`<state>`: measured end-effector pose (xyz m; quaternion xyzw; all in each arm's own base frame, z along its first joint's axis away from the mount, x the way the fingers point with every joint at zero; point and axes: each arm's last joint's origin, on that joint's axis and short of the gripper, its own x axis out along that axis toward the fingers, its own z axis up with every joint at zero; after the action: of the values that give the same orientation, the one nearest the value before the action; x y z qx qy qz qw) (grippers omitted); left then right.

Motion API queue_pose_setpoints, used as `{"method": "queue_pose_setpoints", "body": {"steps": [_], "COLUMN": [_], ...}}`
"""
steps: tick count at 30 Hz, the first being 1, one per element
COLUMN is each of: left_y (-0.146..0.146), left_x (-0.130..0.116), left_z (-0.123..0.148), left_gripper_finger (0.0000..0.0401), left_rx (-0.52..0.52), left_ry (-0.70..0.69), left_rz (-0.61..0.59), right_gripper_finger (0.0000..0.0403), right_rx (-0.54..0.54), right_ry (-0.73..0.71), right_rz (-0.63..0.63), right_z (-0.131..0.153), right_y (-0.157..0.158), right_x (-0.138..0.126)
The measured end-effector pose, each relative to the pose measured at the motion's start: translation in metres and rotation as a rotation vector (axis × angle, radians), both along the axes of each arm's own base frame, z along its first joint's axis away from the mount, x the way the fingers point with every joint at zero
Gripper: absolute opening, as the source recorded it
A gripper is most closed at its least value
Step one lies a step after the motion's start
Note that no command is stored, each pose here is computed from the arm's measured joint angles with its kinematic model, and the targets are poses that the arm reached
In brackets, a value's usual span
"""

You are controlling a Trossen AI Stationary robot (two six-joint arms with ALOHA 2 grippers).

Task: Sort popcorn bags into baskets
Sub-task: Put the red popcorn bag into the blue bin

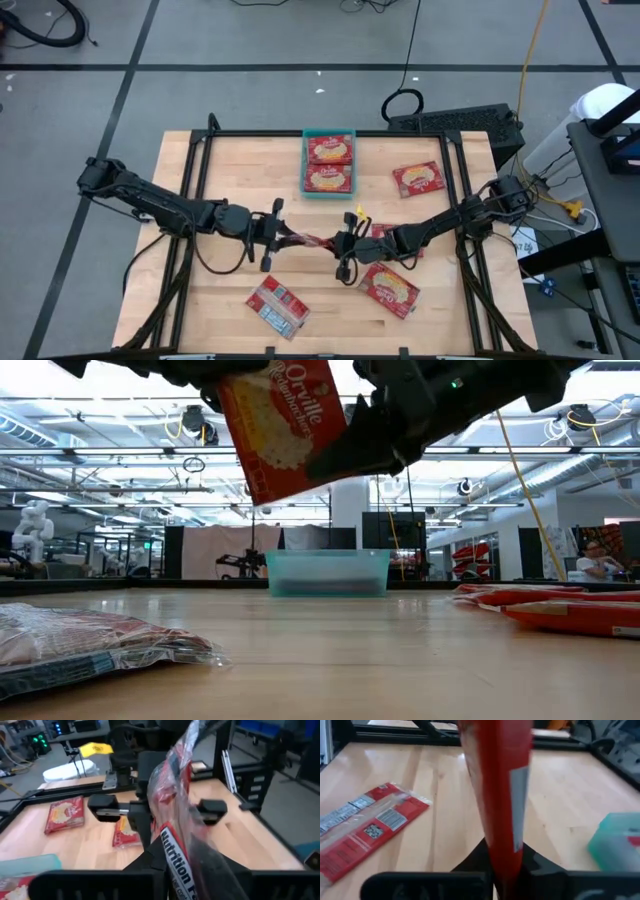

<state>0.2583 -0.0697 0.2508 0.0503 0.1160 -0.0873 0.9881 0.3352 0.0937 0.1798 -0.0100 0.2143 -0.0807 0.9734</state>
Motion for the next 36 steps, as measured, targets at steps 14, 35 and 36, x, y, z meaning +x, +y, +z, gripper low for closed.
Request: {"method": "queue_pose_setpoints", "body": {"steps": [14,35,36], "left_y": [0.002,0.048,0.049], "left_x": [-0.002,0.063,0.065], "left_z": [0.017,-0.013,-0.017], "left_gripper_finger": [0.0243,0.0261,0.0265], "left_rx": [0.060,-0.115,-0.109], "left_ry": [-0.117,0.287,0.301], "left_rz": [0.198,0.074,0.078], "right_gripper_finger": [0.0006,0.0010,0.0010], "right_rx": [0.254,0.427,0.428], "right_ry": [0.373,0.520,0.519], "right_rz": [0.021,0.032,0.029], "right_z": [0.000,-0.006,-0.006], "right_y": [-0.028,-0.049,-0.050], "right_x": [-0.029,-0.035,-0.035]}}
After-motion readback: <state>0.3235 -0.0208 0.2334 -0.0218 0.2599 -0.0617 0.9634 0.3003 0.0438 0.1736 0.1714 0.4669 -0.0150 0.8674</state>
